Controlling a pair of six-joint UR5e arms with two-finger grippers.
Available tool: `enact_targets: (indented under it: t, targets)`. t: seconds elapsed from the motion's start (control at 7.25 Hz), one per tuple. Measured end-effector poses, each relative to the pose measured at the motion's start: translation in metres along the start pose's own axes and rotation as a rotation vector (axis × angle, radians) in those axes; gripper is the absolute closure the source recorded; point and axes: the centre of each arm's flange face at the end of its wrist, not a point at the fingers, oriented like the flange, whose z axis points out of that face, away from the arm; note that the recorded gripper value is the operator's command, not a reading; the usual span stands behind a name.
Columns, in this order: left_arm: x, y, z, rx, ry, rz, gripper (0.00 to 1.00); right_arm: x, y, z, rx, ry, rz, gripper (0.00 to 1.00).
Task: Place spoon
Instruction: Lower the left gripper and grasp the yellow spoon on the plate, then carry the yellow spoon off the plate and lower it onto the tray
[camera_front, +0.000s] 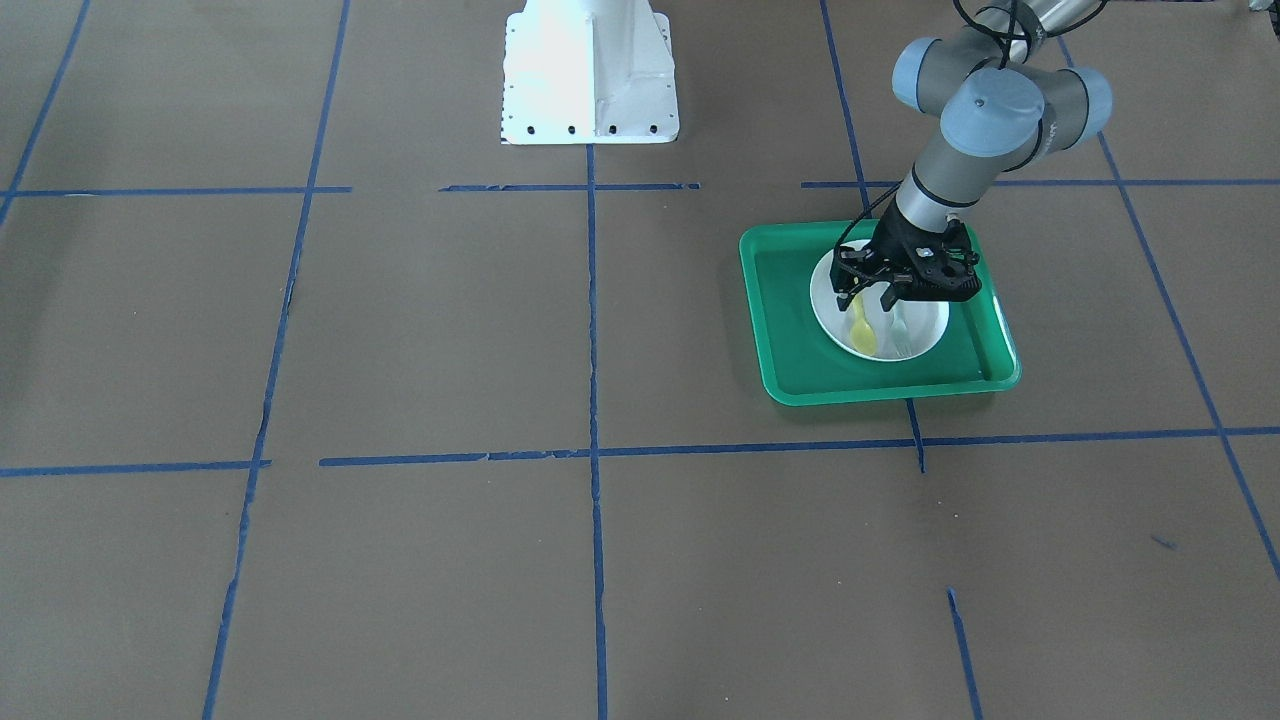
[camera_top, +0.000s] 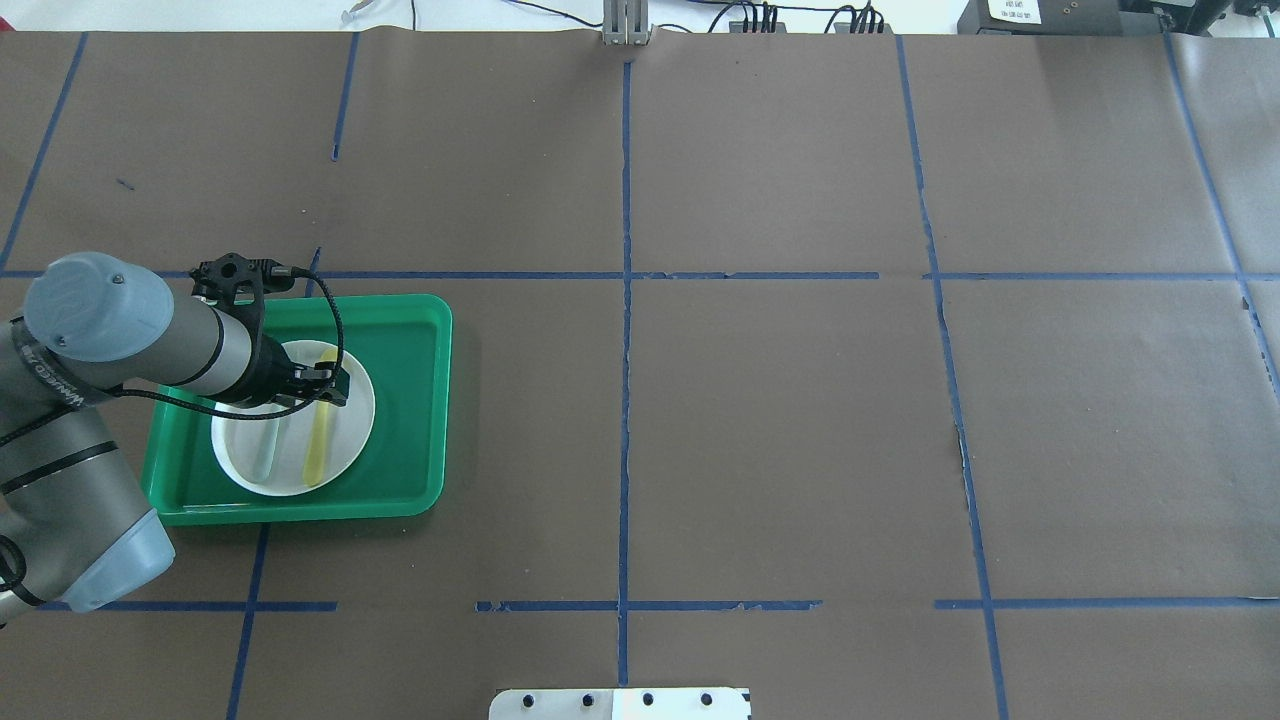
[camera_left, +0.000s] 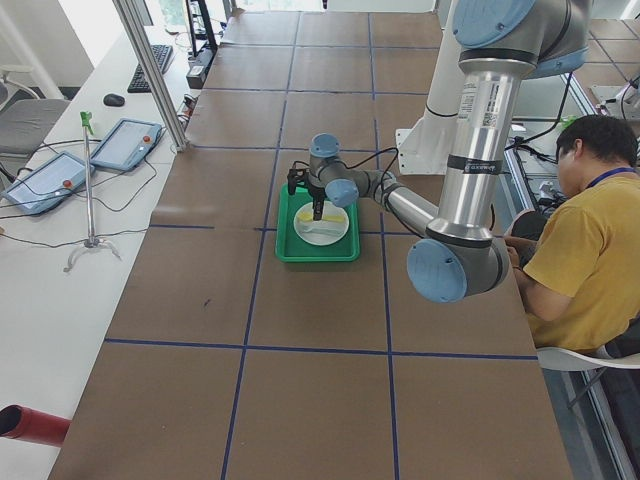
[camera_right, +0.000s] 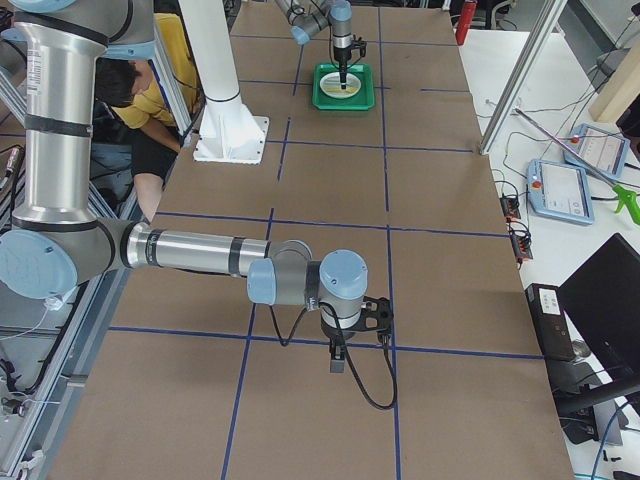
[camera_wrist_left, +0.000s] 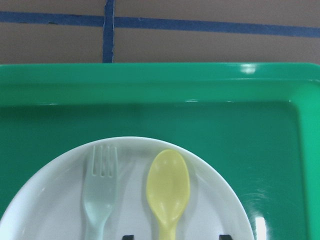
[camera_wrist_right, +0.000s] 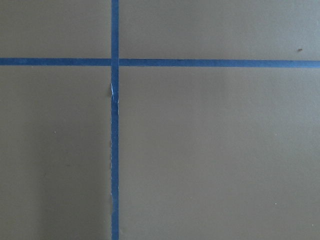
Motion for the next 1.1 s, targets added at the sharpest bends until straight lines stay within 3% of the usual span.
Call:
enact_targets:
  t: [0.28,0.41,0.55,0.69,1.1]
  targets:
    - [-0.0011,0.0032,0.0088,-0.013,-0.010,0.001,0.51,0.0001,0.0001,0.0001,-0.001,0.000,0.001,0.00]
    - [-0.0006,0.0045,0.0120,-0.020,-0.013,0.002,0.66,0.0001,0.0001,0.0001,-0.001,0.000,0.001,0.00]
    - [0.0002,0.0050,0.0133,-0.024,-0.012,0.003,0.91,0.0001,0.0001,0.0001,-0.001,0.000,0.001,0.00]
    - [0.0007,0.0053,0.0135,-0.027,-0.012,0.003,1.00,0.0001,0.0001,0.0001,-0.001,0.000,0.001,0.00]
    - [0.0009,0.0054,0.0123,-0.031,-0.012,0.006,1.00,0.0000,0.0000,0.0000,0.000,0.000,0.000,0.00]
